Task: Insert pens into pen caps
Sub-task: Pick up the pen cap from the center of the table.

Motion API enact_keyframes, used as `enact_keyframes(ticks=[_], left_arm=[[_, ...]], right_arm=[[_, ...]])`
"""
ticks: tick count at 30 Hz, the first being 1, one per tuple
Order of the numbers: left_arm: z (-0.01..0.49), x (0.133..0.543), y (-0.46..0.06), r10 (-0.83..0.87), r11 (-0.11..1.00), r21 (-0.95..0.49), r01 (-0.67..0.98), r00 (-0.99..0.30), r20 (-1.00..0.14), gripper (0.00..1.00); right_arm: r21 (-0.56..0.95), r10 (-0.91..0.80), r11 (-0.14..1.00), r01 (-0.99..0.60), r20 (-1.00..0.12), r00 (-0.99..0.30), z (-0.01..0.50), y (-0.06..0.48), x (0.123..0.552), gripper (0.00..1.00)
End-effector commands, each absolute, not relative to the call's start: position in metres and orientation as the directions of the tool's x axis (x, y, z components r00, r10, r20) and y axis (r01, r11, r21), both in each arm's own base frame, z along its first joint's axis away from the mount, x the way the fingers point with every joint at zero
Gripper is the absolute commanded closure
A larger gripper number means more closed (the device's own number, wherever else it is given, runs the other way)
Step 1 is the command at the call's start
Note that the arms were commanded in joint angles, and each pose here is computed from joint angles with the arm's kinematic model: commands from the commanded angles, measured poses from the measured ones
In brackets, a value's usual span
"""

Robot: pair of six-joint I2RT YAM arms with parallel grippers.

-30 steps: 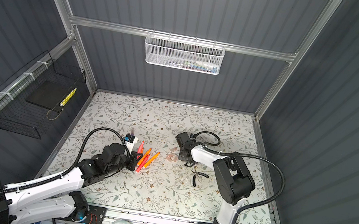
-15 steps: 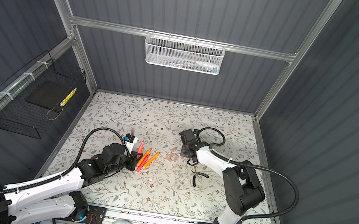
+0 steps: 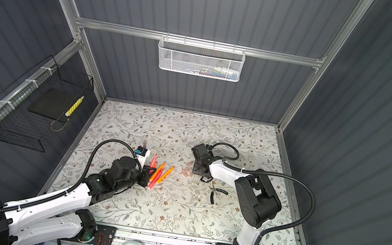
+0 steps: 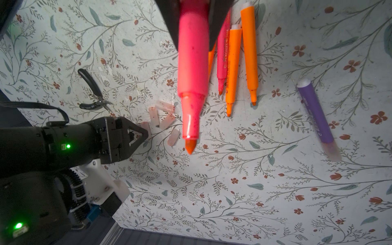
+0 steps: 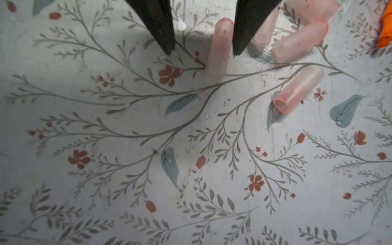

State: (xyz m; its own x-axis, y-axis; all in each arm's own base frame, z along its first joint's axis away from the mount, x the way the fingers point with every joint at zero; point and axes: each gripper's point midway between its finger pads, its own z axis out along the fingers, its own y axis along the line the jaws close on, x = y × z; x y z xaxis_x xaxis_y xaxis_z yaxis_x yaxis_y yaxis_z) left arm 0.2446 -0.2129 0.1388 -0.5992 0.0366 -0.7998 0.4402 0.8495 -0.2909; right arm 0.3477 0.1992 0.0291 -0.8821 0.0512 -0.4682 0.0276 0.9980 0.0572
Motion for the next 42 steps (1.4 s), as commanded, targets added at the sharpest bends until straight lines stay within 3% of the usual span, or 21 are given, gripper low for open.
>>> enact_keyframes(ticks=[1,14,32,42], left_arm=[[0.147,0.244,-0.215,0.026,0.837,-0.303,0.456,-0.586,-0.810,1.00],[0.147,0.243,-0.214,0.022,0.838,-0.304,0.454,-0.584,-0.812,1.00],[0.148,0.242,-0.214,0.019,0.835,-0.309,0.455,-0.585,-0.811,1.00],[0.149,0.237,-0.231,0.013,0.777,-0.371,0.509,-0.602,-0.799,1.00]], right_arm=[[0.066,0.058,0.997,0.030,-0.473,-0.879,0.035,0.205,0.351,0.53],[0.038,0.054,0.998,0.041,-0.451,-0.891,0.021,0.205,0.355,0.57],[0.053,0.079,0.997,0.062,-0.446,-0.892,0.011,0.204,0.351,0.85],[0.211,0.165,0.977,0.044,-0.599,-0.784,0.082,0.196,0.342,0.93]])
